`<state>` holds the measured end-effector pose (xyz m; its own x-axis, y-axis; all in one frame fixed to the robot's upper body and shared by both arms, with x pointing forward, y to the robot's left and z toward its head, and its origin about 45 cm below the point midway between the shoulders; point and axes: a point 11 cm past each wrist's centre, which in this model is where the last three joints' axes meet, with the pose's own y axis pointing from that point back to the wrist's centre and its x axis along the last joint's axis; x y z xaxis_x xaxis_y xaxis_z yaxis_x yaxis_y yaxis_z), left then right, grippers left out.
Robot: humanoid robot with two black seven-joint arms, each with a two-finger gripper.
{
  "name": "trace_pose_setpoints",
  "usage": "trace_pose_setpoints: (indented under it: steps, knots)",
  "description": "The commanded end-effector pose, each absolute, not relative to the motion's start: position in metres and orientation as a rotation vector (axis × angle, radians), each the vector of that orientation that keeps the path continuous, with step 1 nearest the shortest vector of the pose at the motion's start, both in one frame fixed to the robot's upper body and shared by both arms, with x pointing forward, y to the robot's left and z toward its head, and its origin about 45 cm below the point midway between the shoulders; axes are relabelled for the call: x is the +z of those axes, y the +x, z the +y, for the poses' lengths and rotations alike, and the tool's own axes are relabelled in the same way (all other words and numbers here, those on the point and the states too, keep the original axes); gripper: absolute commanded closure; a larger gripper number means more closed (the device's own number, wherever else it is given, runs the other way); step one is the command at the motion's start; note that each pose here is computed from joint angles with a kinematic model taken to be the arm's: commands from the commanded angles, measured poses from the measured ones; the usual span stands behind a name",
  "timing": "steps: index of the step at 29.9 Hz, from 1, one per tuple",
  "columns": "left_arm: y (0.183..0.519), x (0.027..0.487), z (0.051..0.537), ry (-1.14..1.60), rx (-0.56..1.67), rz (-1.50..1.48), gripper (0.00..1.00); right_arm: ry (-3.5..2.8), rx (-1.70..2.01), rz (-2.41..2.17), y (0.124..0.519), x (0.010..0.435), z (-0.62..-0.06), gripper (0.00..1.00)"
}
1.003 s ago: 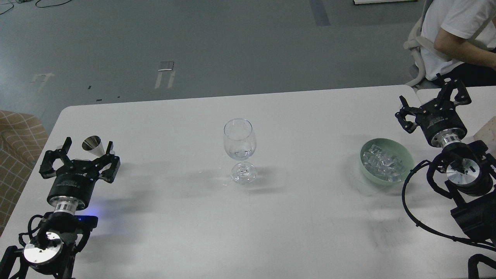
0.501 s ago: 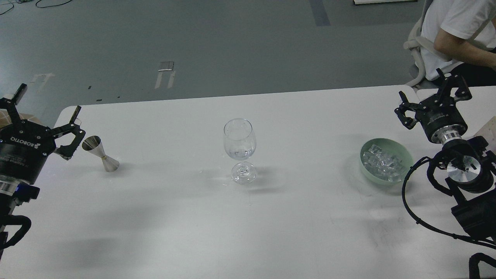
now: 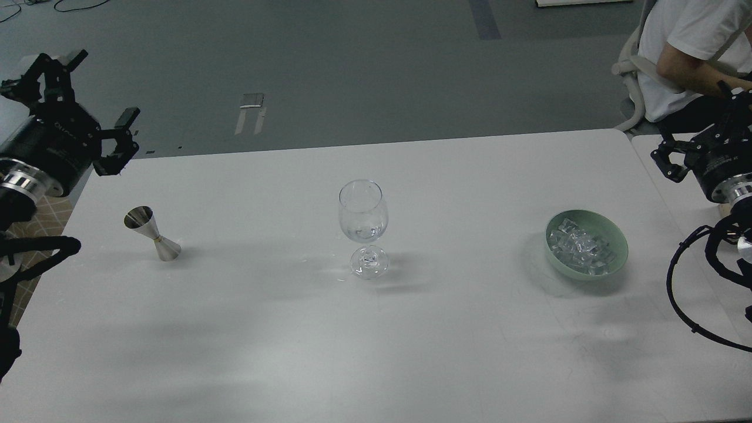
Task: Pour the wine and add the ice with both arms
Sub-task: 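Withdraw the left gripper up and away from the jigger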
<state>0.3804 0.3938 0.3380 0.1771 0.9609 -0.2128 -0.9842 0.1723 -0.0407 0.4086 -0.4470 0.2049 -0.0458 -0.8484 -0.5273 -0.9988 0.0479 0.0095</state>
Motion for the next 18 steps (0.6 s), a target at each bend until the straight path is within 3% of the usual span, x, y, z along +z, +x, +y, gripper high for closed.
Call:
trace_pose_setpoints:
  steps: [1,10,18]
  knots:
    - [0.394,0.351,0.401,-0.245,1.462,0.15,0.03,-1.869,0.531,1.935,0.41,0.209,-0.443,0.0]
    - [0.439,0.341,0.404,-0.37,1.632,0.322,0.05,-1.977,0.435,1.971,0.42,0.229,-0.447,0.0]
    - [0.447,0.313,0.359,-0.531,1.558,0.48,0.02,-2.339,0.133,2.033,0.439,0.257,-0.426,0.0]
